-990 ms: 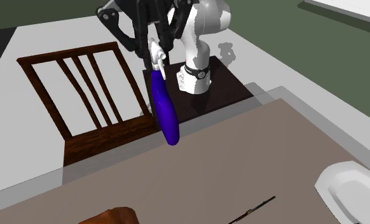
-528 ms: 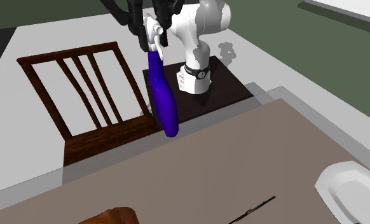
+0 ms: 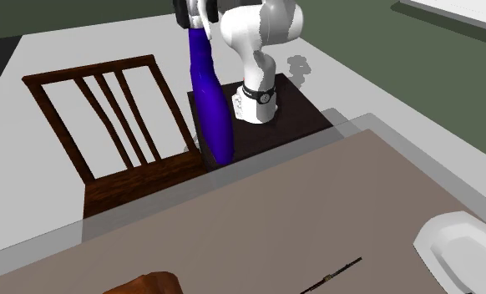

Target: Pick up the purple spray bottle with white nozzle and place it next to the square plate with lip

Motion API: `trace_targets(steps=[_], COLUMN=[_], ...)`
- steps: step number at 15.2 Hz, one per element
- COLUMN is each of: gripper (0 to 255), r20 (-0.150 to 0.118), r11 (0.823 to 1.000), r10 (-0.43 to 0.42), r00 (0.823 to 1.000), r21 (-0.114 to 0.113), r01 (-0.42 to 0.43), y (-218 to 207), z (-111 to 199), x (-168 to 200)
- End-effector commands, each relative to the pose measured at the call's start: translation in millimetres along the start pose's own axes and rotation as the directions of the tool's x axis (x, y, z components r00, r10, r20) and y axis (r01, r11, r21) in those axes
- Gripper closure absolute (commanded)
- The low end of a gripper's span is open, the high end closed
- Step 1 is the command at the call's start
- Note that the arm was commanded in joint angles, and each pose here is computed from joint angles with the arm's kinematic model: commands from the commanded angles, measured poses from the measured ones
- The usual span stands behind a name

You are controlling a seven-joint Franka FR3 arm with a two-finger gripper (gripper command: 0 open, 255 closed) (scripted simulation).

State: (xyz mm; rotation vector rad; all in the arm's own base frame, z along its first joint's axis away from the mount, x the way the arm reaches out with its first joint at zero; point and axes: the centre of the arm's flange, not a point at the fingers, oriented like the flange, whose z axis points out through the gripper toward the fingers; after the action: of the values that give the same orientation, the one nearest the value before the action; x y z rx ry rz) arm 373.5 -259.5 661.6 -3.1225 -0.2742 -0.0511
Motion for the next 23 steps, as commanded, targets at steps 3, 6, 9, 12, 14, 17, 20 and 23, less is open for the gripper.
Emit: trace_targets(steps=[3, 6, 9, 12, 14, 17, 20, 23], gripper=[255, 255, 255, 255, 255, 255, 255, 255], r20=[0.000, 0.000, 0.000, 0.000, 0.000, 0.000, 0.000, 0.000], r11=[1.000, 1.000, 1.000, 1.000, 1.000, 1.000, 1.000, 1.000], r10=[0.000, 0.000, 0.000, 0.000, 0.000, 0.000, 0.000, 0.000], r00=[1.000, 1.000, 1.000, 1.000, 1.000, 1.000, 1.000, 1.000], r21=[0.000, 0.000, 0.000, 0.000, 0.000, 0.000, 0.000, 0.000], r01=[0.000, 0.000, 0.000, 0.000, 0.000, 0.000, 0.000, 0.000], y=[1, 1, 1, 1, -11, -45, -79, -113], z=[-21, -37, -52, -68, -72, -71, -70, -70], x=[0, 1, 1, 2, 8, 28, 48, 68])
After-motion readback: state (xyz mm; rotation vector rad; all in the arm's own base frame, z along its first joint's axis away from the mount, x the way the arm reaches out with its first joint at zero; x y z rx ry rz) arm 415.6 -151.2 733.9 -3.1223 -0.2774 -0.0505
